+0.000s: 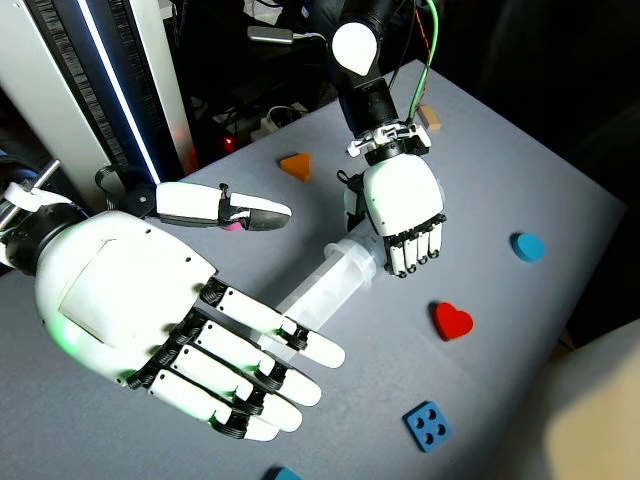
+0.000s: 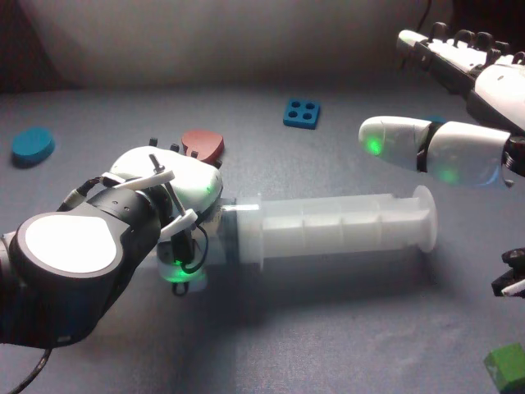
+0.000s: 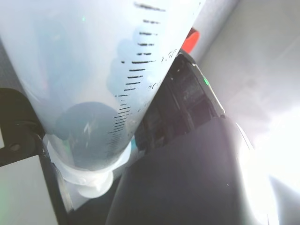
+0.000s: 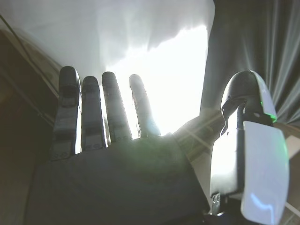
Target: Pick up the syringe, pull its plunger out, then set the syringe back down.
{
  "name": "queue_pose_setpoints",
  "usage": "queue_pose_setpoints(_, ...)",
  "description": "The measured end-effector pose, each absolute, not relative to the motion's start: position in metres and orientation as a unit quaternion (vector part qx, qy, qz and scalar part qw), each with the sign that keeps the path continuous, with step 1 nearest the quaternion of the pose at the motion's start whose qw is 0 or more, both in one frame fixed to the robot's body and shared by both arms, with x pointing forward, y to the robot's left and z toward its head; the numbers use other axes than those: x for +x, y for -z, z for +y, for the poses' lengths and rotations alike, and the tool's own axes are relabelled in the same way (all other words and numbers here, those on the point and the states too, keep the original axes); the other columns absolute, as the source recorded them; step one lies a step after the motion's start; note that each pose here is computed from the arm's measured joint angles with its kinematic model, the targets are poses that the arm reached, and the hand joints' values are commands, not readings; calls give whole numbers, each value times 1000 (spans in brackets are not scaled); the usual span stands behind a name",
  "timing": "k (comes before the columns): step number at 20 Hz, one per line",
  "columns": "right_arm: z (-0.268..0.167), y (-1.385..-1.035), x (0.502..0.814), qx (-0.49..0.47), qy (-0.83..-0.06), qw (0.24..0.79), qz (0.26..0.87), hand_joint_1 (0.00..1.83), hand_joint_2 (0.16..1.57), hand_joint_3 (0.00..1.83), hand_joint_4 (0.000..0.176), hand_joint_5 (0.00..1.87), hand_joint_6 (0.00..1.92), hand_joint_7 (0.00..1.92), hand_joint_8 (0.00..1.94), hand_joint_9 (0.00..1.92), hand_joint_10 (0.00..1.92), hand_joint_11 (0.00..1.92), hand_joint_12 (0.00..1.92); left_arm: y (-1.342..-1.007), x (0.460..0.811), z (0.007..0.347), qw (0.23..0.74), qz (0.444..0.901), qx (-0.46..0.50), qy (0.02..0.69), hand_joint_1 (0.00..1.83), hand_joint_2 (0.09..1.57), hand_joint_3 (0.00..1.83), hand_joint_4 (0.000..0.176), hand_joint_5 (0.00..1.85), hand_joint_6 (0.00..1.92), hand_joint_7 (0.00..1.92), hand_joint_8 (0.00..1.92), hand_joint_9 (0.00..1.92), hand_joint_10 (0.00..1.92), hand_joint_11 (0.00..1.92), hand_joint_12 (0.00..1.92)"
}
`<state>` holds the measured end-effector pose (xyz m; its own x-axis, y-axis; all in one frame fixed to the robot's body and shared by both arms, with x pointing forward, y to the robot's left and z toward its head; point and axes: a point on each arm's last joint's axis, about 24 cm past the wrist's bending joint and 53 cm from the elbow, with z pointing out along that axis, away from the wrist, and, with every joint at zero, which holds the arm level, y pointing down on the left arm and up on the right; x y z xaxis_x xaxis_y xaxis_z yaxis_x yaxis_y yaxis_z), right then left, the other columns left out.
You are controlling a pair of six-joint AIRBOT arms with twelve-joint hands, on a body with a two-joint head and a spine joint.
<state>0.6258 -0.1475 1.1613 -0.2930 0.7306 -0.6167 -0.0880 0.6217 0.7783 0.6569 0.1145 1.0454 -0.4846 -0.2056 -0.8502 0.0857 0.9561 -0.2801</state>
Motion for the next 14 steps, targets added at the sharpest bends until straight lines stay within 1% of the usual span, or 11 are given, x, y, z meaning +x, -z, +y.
queue_pose_setpoints(1,-148,-1161,626,225,-372,550,713,102,952,0,84,0,0,29,0,0,0,0,481,-1045,657,115,507,849,-35,143,818,1189,0,0,649,297,672,333,554,483,419,1225)
queue_pose_setpoints(3,-148,-1162,626,224,-370,554,712,103,951,0,83,0,0,26,0,0,0,0,485,-1047,658,115,510,848,-31,141,609,1160,0,0,684,98,643,104,521,268,282,1151)
queue_pose_setpoints(5,-150,-1164,627,224,-368,557,710,103,951,0,83,0,0,26,0,0,0,0,486,-1048,658,114,512,847,-27,141,493,1114,0,0,645,15,570,12,476,116,160,1097)
queue_pose_setpoints(6,-150,-1164,627,224,-368,557,710,103,952,0,84,0,0,27,0,0,0,0,487,-1047,658,114,511,847,-27,142,431,1098,0,0,583,2,492,2,405,68,75,1060)
queue_pose_setpoints(7,-151,-1164,627,223,-367,559,710,103,953,0,84,0,0,26,0,0,0,0,505,-1047,657,113,510,848,-27,142,379,1080,0,11,487,0,400,0,330,27,14,1005)
queue_pose_setpoints(8,-151,-1164,627,220,-364,561,711,103,953,0,83,0,0,25,0,0,0,0,509,-1047,657,113,509,848,-28,143,342,1063,0,23,388,0,314,0,260,6,2,915)
queue_pose_setpoints(9,-151,-1164,627,216,-361,563,712,102,953,0,83,0,0,32,2,0,0,0,528,-1047,657,113,509,848,-27,143,294,1039,0,41,290,0,214,0,162,2,0,753)
queue_pose_setpoints(10,-151,-1164,627,214,-359,564,713,102,953,0,83,0,0,34,2,0,0,0,533,-1047,657,112,509,848,-24,144,253,1018,0,63,211,0,123,0,87,0,0,636)
queue_pose_setpoints(11,-151,-1164,627,214,-359,564,713,103,954,0,83,0,0,34,2,0,0,0,534,-1047,656,111,508,848,-23,146,233,983,0,94,113,0,21,0,28,0,0,501)
queue_pose_setpoints(12,-151,-1164,627,213,-358,564,713,103,954,0,83,0,0,34,2,0,0,0,534,-1047,656,110,508,848,-23,147,233,983,0,94,113,0,21,0,28,0,0,501)
queue_pose_setpoints(14,-151,-1164,627,213,-358,564,713,102,955,1,83,0,0,36,1,0,0,0,560,-1046,655,109,506,849,-21,149,214,975,0,113,80,1,0,0,13,0,0,419)
